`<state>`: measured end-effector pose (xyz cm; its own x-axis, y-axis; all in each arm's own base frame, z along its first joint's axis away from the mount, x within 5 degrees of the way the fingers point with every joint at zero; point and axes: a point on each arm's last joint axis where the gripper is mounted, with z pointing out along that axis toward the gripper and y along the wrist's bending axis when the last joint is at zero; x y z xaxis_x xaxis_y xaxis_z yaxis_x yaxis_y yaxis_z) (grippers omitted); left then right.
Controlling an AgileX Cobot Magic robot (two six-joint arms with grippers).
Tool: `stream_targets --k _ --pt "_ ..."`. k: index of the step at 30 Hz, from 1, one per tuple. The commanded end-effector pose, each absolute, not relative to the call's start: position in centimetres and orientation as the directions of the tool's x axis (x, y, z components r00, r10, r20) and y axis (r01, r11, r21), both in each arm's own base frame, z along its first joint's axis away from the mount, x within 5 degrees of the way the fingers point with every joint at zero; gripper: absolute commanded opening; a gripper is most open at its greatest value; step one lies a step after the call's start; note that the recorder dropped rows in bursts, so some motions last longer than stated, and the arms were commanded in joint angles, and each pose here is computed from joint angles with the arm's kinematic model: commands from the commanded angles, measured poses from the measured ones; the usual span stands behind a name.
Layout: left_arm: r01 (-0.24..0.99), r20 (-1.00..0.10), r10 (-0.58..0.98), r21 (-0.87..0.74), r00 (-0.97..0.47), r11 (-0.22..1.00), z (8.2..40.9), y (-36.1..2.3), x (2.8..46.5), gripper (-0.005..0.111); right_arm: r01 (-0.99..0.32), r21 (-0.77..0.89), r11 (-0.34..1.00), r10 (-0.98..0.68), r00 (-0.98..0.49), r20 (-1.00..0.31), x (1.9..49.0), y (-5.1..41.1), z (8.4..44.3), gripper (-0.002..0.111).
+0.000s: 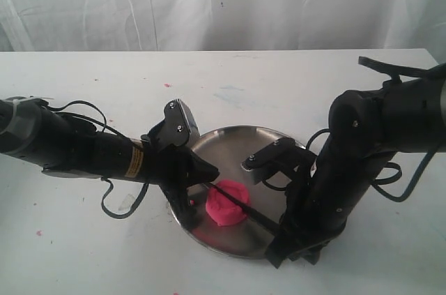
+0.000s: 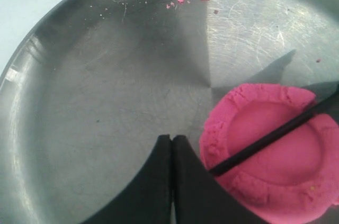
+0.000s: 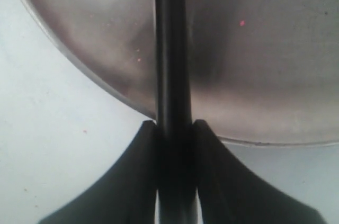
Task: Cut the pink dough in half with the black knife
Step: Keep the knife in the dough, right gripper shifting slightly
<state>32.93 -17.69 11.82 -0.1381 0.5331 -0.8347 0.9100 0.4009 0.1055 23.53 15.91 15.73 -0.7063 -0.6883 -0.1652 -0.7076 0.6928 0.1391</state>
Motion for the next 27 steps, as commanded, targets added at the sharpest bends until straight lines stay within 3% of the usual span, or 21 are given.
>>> stream_targets --k 1,27 --pt "0.903 -0.797 0.585 0.131 -0.149 0.409 11.5 -17.4 32.9 0.0 -0.707 0.137 0.694 -0.687 -0.707 -0.169 23.5 15.9 15.6 0.0" --pt "0.909 -0.761 0.621 0.103 -0.191 0.405 9.5 -17.2 32.8 0.0 -0.7 0.142 0.7 -0.686 -0.714 -0.141 23.7 16.1 14.3 0.0"
